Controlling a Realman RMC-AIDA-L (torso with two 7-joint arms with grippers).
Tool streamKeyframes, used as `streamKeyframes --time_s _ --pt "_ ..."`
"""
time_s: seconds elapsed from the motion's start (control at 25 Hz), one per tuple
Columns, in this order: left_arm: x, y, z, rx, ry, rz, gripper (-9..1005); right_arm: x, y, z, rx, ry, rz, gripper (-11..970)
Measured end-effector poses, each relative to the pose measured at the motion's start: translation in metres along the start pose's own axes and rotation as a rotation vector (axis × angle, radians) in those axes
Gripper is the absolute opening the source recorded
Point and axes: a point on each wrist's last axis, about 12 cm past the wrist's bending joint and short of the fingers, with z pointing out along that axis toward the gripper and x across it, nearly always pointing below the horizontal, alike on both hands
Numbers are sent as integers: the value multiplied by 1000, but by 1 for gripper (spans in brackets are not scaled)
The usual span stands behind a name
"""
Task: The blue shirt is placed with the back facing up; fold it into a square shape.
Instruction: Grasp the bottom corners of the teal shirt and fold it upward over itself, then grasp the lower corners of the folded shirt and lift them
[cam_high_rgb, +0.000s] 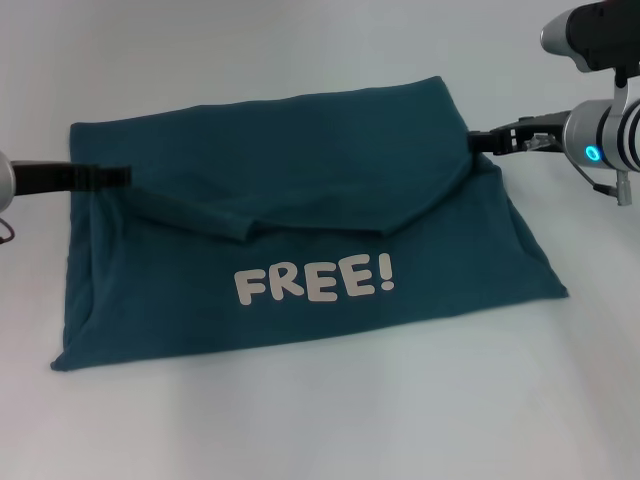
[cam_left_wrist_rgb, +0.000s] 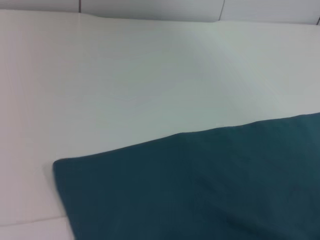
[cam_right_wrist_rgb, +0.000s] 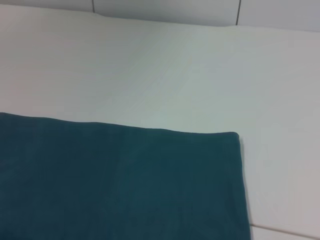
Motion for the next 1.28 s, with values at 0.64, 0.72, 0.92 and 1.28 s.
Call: streamKeyframes --time_s 0.64,0.72,0.92,1.28 --pt "32 20 -68 56 232 -238 923 -11 0 -27 -119 61 -33 917" --pt "38 20 -75 41 298 -276 921 -12 0 -29 -128 69 -32 917" --pt "50 20 -79 13 403 -360 916 -13 2 -31 -140 86 -36 917" --pt "60 23 -74 -61 448 -407 908 -12 6 -31 -142 99 -53 916"
